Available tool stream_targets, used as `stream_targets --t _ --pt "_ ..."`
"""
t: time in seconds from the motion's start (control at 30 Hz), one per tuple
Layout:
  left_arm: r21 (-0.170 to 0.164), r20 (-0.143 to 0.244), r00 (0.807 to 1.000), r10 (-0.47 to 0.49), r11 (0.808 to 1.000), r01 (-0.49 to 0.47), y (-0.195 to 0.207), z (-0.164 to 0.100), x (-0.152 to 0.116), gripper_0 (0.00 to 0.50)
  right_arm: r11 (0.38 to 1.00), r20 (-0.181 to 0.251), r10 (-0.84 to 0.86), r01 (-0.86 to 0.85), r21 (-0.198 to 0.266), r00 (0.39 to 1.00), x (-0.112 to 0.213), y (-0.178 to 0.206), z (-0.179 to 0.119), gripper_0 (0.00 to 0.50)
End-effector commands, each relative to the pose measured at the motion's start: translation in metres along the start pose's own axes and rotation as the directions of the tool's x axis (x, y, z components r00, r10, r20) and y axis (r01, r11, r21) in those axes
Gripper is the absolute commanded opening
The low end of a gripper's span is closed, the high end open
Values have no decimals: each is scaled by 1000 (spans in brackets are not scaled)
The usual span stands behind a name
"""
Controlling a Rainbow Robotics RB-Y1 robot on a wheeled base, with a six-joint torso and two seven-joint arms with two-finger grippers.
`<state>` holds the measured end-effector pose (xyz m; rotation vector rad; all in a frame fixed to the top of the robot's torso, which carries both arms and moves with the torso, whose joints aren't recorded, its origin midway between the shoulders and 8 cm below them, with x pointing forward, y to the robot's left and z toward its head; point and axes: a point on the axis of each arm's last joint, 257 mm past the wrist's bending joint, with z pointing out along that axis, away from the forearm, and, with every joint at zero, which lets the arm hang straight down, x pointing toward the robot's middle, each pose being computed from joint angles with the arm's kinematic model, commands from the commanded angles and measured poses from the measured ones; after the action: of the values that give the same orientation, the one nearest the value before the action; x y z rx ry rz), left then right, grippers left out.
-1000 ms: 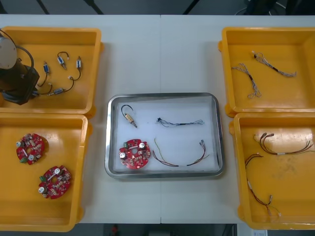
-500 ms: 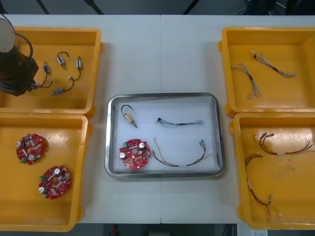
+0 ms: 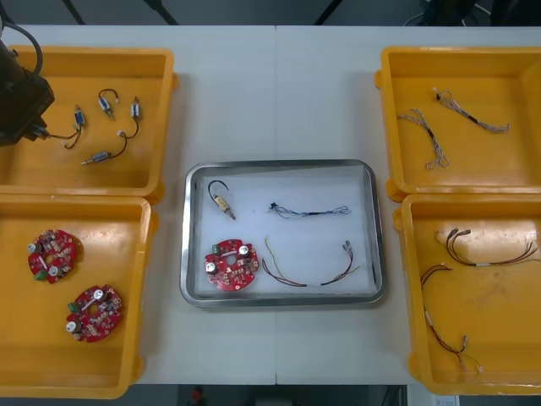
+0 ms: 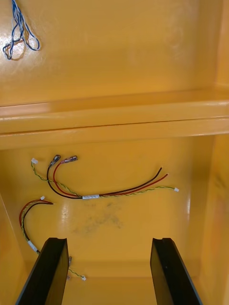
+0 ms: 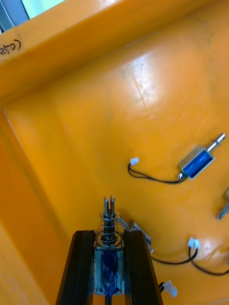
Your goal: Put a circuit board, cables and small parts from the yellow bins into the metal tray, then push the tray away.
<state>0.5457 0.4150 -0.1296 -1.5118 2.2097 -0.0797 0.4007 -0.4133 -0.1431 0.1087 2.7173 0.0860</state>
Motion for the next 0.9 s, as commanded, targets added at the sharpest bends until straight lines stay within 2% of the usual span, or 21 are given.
stream_targets --t 0.03,0.1,0.3,0.53,0.83,0.9 --pt "15 44 975 217 976 -218 -8 -42 -15 0 999 36 11 -13 40 999 -10 -15 -17 500" --pt "13 38 968 250 968 -251 -7 -46 -11 0 999 36 11 -13 40 999 -10 -15 -17 500" --pt "52 14 944 329 943 -329 -16 -61 15 0 999 36 11 -13 40 999 -10 -15 -17 500" --pt "71 -1 903 431 900 -430 -19 -80 49 0 999 36 11 -13 40 999 -10 -15 -17 500" --pt "147 -8 849 528 841 -521 -35 -97 98 0 999 36 11 -13 40 999 -10 -15 -17 500" --pt "149 -7 843 538 834 -531 -36 -98 106 0 999 36 11 -13 40 999 -10 -15 -17 500"
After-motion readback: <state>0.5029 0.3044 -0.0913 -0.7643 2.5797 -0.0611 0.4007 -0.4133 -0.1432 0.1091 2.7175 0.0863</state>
